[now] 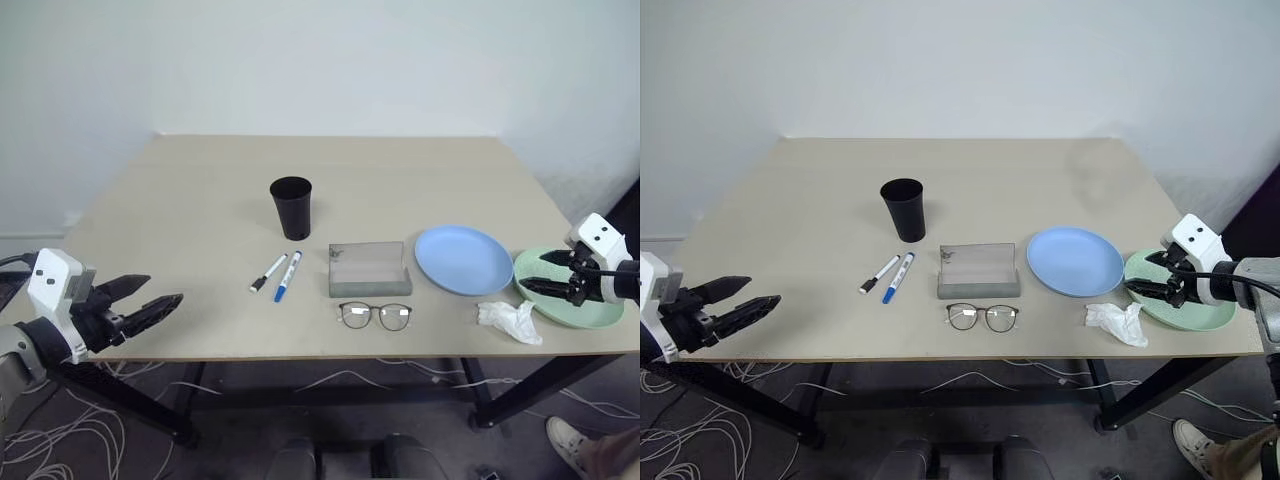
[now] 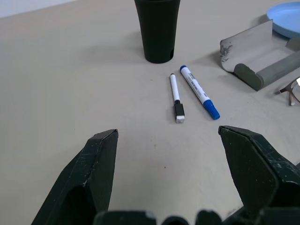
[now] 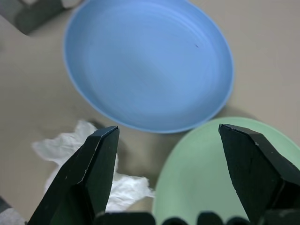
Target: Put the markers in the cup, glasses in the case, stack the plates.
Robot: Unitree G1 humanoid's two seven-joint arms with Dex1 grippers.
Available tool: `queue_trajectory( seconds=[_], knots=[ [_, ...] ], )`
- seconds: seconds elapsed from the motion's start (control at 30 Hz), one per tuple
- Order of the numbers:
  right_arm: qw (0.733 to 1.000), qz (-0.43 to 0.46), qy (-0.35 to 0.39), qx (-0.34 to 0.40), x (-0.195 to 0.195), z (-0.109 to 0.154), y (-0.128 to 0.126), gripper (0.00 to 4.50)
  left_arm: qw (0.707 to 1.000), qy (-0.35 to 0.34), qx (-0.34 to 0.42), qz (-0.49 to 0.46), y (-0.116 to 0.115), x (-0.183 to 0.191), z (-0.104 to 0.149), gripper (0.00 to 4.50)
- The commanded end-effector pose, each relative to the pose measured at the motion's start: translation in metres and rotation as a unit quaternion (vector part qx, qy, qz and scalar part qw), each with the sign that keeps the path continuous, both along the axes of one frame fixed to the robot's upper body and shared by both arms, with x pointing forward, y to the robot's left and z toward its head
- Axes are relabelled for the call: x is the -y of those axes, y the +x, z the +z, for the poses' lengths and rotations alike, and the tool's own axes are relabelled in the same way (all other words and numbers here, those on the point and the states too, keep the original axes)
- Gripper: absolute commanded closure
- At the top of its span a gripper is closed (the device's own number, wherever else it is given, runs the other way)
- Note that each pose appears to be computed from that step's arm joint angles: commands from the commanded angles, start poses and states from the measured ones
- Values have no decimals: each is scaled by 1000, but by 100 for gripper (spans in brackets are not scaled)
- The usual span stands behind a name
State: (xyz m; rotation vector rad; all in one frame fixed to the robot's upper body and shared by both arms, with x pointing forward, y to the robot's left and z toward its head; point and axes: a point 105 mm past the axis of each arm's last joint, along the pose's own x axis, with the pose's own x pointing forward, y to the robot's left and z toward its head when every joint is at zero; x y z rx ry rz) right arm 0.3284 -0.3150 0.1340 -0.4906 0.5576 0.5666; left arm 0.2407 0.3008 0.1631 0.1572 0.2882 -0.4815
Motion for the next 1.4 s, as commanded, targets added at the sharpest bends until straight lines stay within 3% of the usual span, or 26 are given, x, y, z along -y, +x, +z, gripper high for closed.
queue_trajectory(
  seconds=[0.03, 0.4, 0.63, 0.73, 1.03, 1.4],
  knots=[
    [1000, -11, -14, 6, 1, 5, 6, 80, 1000, 12, 26, -12, 5, 5, 12, 89],
    [997, -62, -22, -35, -7, -32, 20, 80, 999, 10, 32, -16, 3, 8, 10, 89],
    [995, -92, -27, -37, -4, -39, 31, 80, 999, 10, 33, -9, 0, 7, 8, 89],
    [993, -109, -32, -40, -1, -43, 36, 143, 999, 10, 34, -4, -3, 7, 7, 86],
    [993, -106, -29, -49, -6, -48, 41, 446, 999, 11, 35, 5, -4, 6, 6, 86],
    [993, -104, -51, 6, -2, -31, 55, 446, 999, 13, 36, 10, -2, 4, 4, 86]
  ],
)
